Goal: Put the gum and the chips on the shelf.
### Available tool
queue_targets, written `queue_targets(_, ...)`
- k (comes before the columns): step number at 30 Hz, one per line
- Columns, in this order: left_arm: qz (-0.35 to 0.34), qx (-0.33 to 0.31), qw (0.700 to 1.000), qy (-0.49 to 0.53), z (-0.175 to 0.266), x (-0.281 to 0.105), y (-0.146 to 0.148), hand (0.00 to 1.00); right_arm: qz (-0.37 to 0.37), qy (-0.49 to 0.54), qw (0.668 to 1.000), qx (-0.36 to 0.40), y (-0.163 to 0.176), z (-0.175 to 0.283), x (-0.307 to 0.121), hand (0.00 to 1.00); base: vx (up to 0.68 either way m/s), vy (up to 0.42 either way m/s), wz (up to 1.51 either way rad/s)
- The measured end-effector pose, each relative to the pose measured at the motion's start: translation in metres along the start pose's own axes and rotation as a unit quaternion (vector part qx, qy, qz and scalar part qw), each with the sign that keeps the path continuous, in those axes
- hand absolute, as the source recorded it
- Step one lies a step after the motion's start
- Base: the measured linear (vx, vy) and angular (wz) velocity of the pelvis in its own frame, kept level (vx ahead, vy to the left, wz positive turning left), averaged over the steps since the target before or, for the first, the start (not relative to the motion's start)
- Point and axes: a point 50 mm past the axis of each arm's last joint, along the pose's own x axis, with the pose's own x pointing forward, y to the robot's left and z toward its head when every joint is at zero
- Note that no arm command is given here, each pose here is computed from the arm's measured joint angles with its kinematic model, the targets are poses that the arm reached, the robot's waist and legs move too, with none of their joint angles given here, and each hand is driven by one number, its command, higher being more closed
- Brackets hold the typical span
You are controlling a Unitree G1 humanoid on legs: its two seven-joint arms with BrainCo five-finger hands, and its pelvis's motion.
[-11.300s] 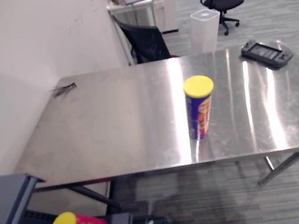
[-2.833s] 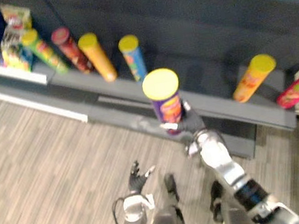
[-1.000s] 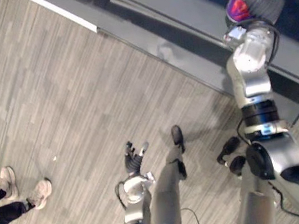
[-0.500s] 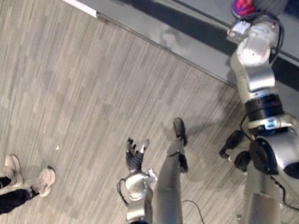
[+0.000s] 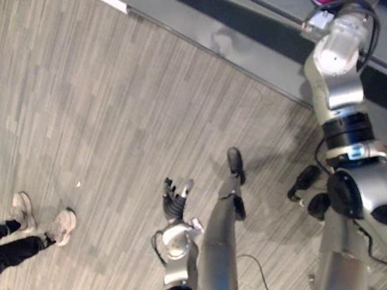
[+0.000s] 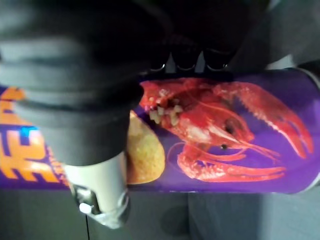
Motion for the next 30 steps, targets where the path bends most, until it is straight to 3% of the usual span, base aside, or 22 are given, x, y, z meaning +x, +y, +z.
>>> queue_targets(2,0.000,0.000,1.000,0.000,0.000,0.000,0.000,0.00,0.000,-0.001,1.000,0.001,0.001,0.000,0.000,1.00,-0.02,-0.016,0.00)
queue_targets(3,0.000,0.000,1.000,0.000,0.000,0.000,0.000,0.00,0.000,-0.001,1.000,0.002,0.001,0.000,0.000,0.00,0.00,0.000,0.00)
queue_targets(13,-0.002,-0.001,1.000,0.001,0.000,0.000,-0.001,0.00,0.010,0.030,0.999,-0.016,-0.002,-0.021,-0.014,0.00,-0.01,-0.022,-0.04)
queue_targets(22,0.000,0.012,0.999,0.040,-0.019,-0.004,0.002,0.00,0.071,0.111,0.989,-0.070,-0.011,-0.073,-0.067,0.00,-0.01,-0.046,-0.16)
queue_targets(26,0.002,0.027,0.996,0.088,-0.040,-0.010,0.007,0.00,0.108,0.177,0.973,-0.106,-0.023,-0.106,-0.109,0.00,0.05,-0.077,-0.17)
queue_targets(30,0.017,0.045,0.985,0.164,-0.069,-0.021,0.024,0.00,0.165,0.294,0.930,-0.143,-0.056,-0.145,-0.190,0.00,0.09,-0.074,-0.34)
